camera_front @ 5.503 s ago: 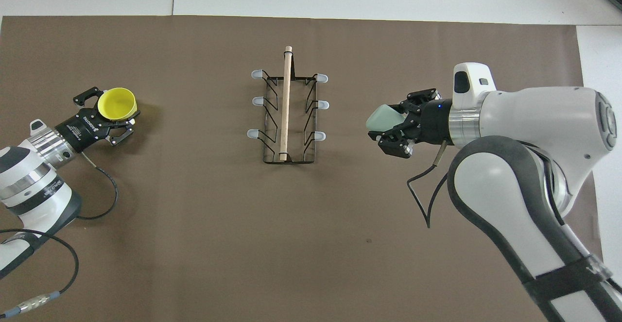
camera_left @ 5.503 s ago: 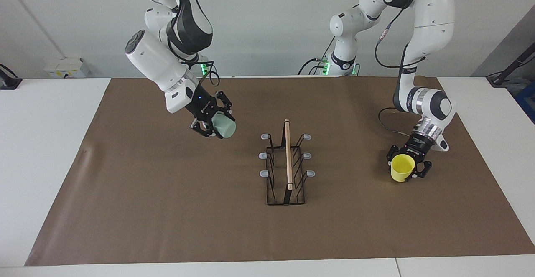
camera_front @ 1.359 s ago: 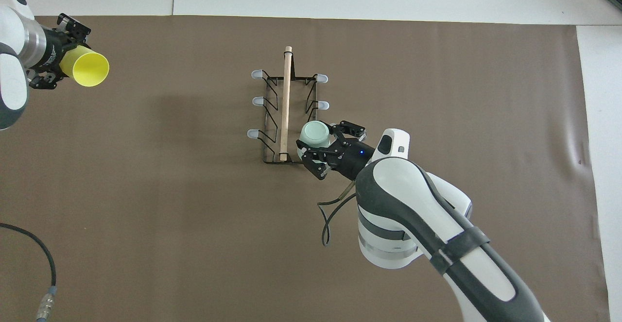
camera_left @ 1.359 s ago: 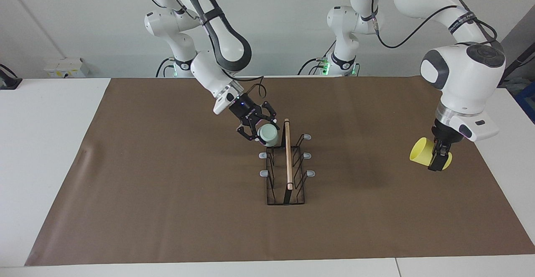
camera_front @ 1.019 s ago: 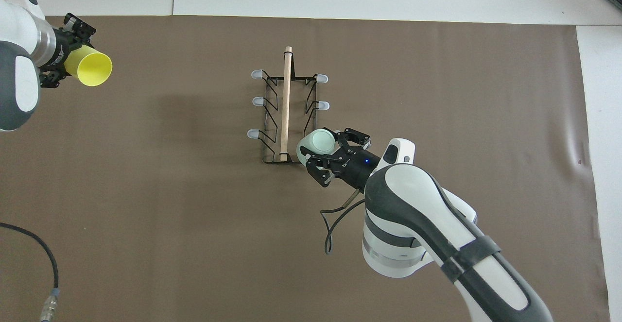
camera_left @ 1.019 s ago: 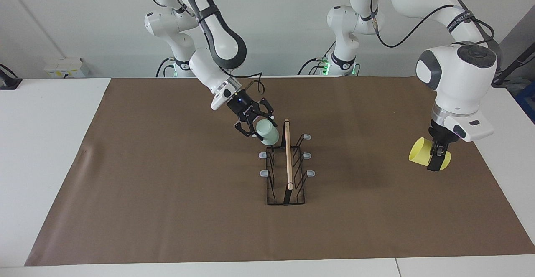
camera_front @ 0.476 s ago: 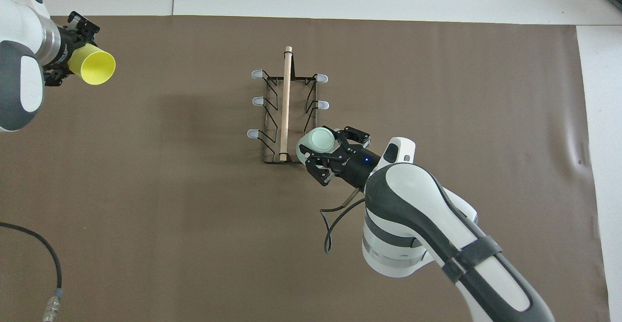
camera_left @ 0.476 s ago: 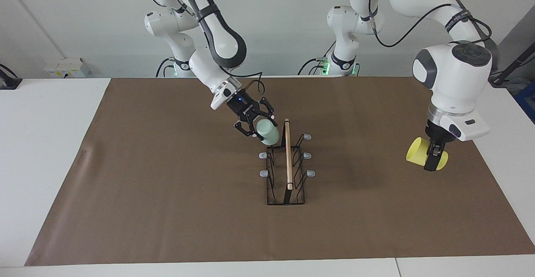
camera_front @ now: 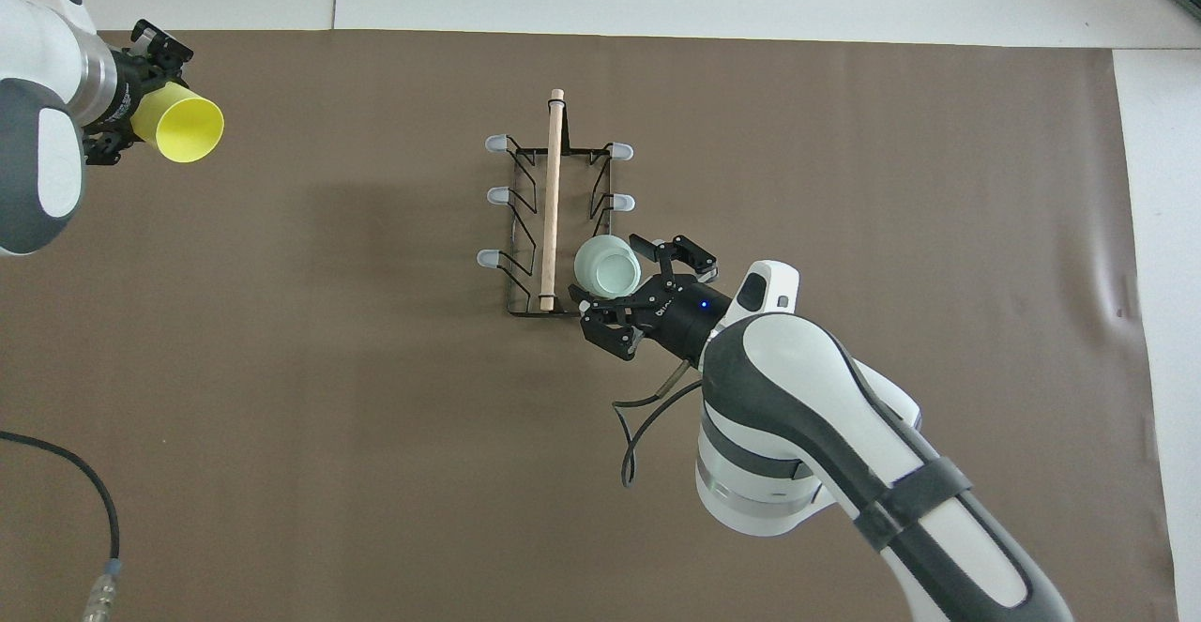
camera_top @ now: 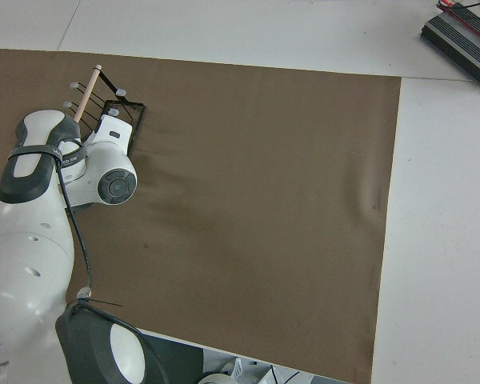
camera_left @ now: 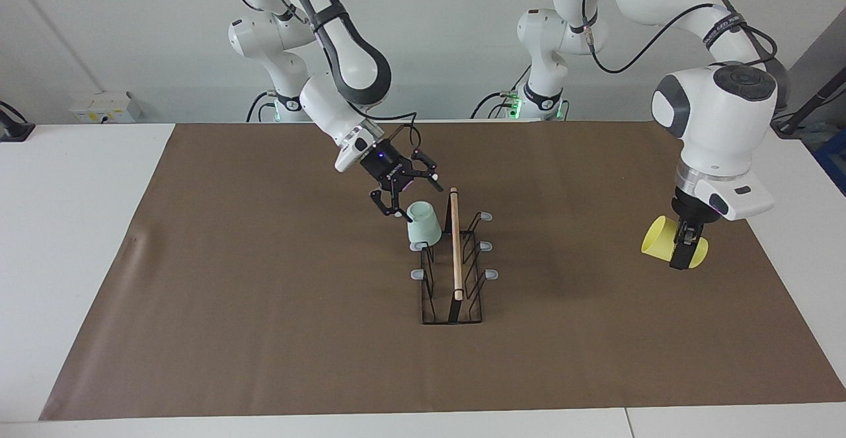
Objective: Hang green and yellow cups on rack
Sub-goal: 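Open the right gripper to release the green cup on the peg, then withdraw the right gripper while the left gripper carries the yellow cup to the rack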
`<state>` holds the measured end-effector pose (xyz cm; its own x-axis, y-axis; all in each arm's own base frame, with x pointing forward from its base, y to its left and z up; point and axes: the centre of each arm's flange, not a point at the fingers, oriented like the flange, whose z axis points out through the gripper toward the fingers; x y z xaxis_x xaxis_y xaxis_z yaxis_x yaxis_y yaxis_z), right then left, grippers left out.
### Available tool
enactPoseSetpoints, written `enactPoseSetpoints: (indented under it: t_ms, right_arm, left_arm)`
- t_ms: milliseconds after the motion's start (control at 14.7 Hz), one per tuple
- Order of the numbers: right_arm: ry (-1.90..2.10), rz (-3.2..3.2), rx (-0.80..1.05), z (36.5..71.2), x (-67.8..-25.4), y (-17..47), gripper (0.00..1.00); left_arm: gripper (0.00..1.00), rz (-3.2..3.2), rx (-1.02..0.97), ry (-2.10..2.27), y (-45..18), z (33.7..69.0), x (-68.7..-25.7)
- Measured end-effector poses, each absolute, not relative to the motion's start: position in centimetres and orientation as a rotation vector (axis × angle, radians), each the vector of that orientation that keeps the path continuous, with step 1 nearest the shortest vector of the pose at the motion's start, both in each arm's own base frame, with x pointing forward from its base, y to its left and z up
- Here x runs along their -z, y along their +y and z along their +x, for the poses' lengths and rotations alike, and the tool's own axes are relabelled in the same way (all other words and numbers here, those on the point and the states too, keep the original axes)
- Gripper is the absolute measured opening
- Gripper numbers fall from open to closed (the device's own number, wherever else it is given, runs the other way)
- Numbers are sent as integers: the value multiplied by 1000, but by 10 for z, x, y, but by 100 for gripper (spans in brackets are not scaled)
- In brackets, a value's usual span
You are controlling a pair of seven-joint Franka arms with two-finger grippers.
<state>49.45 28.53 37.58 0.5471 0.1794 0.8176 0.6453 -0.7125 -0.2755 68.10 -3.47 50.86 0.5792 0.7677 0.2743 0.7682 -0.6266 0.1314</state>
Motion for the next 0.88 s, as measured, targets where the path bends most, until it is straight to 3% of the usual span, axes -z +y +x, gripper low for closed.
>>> enactPoseSetpoints:
  t_ms: [543,883]
  right_arm:
    - [-1158,-2184,1218,534,-412,273,100]
    - [-1612,-2059,1067,585,-418,191,100]
  left_arm:
    - [66,-2670,572,-1335,-109,665,-519]
    - [66,-2493,696,-1451,-162,646,-515]
